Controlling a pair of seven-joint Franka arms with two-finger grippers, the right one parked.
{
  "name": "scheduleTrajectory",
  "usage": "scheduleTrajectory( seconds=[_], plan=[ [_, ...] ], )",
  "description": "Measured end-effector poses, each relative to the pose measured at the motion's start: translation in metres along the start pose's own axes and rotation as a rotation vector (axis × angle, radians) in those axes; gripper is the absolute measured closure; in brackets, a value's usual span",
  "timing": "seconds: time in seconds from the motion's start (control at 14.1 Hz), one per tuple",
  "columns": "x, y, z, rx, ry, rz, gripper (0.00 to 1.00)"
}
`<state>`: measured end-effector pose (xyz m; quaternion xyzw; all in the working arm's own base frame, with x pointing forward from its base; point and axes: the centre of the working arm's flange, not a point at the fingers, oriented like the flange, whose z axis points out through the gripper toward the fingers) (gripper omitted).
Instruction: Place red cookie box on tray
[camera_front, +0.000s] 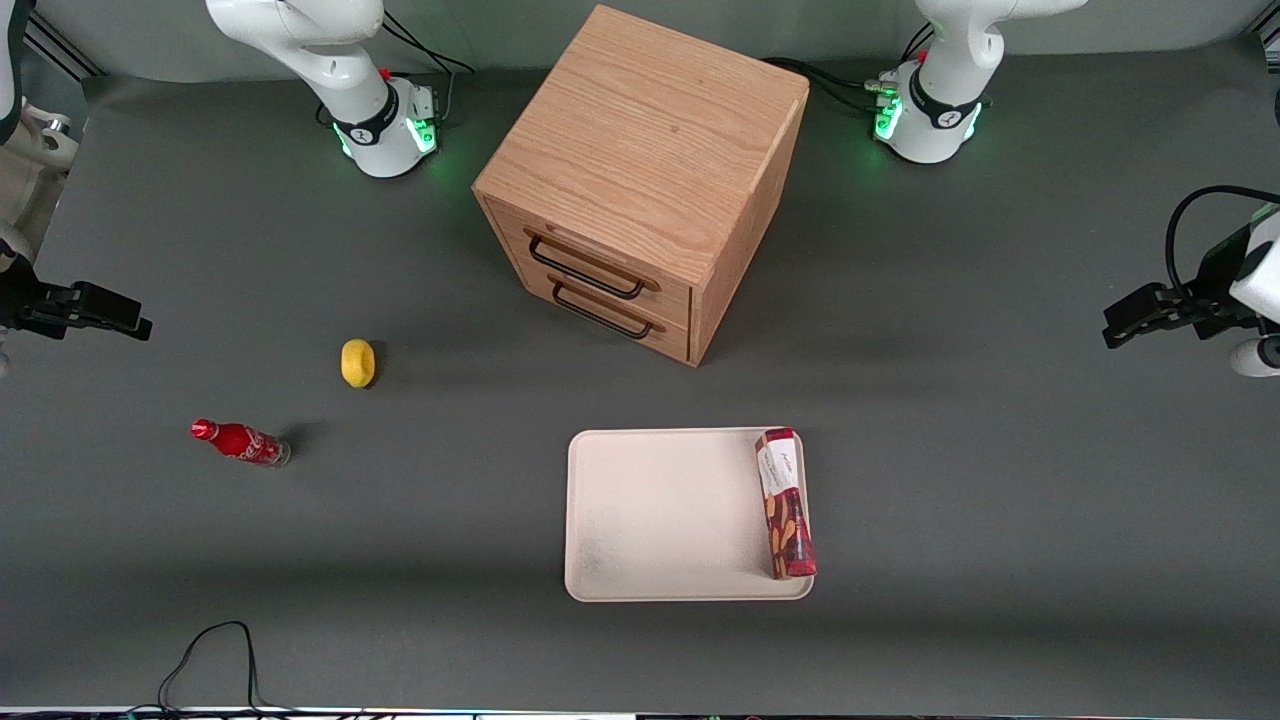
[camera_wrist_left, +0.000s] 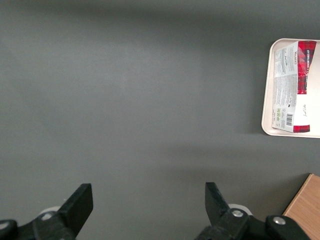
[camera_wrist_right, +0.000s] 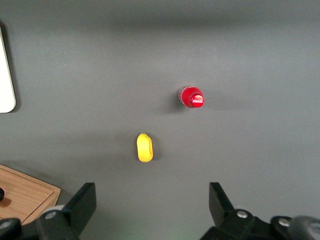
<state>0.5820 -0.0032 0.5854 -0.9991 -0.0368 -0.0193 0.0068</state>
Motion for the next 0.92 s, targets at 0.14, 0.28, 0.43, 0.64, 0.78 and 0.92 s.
scheduleTrajectory(
  seconds=[0.14,0.28,0.43,0.64,0.78,0.92],
  plan=[
    [-0.0037,-0.0033,-0.0011,0.002,-0.021,0.02,0.0],
    [-0.0056,-0.0051,-0.0018,0.003,-0.033,0.026,0.0],
    [-0.0059,-0.0039,-0.0021,0.003,-0.035,0.03,0.0],
    [-0.0063,0.001,-0.0027,0.002,-0.035,0.038,0.0],
    [-0.0065,0.0025,-0.0028,0.001,-0.035,0.041,0.0],
    [-0.0075,0.0025,-0.0022,0.002,-0.044,0.041,0.0]
  ],
)
